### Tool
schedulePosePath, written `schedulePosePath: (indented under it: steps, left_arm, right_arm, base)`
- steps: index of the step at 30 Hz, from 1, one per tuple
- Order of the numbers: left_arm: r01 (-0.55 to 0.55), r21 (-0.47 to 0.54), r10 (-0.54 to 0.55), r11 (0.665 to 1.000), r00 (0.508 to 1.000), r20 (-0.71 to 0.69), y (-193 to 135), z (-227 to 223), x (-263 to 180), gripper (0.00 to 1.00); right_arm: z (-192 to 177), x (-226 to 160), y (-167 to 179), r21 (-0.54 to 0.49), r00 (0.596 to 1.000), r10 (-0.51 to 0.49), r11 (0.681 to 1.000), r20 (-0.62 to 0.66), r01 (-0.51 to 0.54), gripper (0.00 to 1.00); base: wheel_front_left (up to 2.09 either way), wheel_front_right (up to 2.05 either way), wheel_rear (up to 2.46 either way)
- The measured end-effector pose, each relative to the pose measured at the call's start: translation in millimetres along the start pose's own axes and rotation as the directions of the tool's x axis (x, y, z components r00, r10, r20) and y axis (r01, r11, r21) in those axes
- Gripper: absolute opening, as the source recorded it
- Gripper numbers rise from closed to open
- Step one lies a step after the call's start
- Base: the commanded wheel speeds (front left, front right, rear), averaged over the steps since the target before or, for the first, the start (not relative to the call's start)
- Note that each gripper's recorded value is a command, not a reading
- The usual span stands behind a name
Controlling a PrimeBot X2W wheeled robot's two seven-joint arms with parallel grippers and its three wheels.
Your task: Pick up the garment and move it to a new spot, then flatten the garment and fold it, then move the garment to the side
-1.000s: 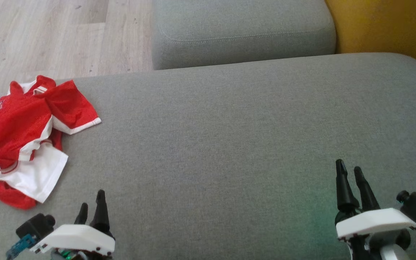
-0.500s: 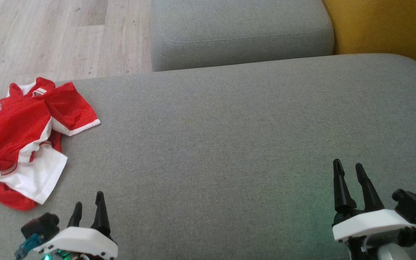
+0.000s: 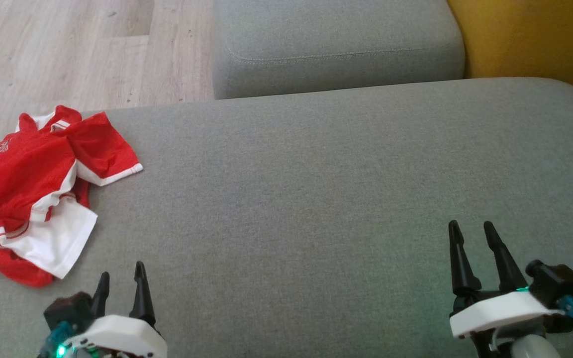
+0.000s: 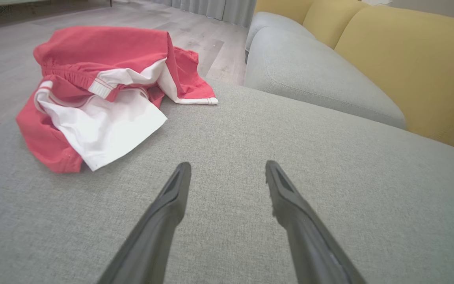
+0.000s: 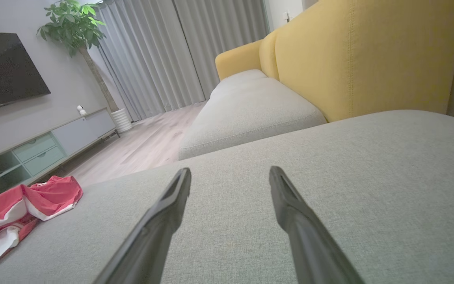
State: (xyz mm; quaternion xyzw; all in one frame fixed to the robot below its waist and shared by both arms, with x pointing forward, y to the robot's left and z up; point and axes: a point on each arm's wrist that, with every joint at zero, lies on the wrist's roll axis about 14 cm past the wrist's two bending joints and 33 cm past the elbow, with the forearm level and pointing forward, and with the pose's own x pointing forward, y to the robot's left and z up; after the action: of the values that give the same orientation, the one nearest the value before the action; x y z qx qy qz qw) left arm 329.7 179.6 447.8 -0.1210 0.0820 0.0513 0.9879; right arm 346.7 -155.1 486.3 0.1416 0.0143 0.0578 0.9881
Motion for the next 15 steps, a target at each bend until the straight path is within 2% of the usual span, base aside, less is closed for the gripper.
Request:
schedulePosePath:
  steps: [15]
  left_arm:
    - [0.012, 0.186, -0.026, 0.982, 0.997, 0.070, -5.3, 7.3, -7.8, 1.00]
  right_arm:
    - [-2.2, -3.6, 14.2, -0.176, 0.998, 0.067, 0.982, 0.004, -0.065, 1.00]
  base:
    - [0.00, 0.00, 0.00]
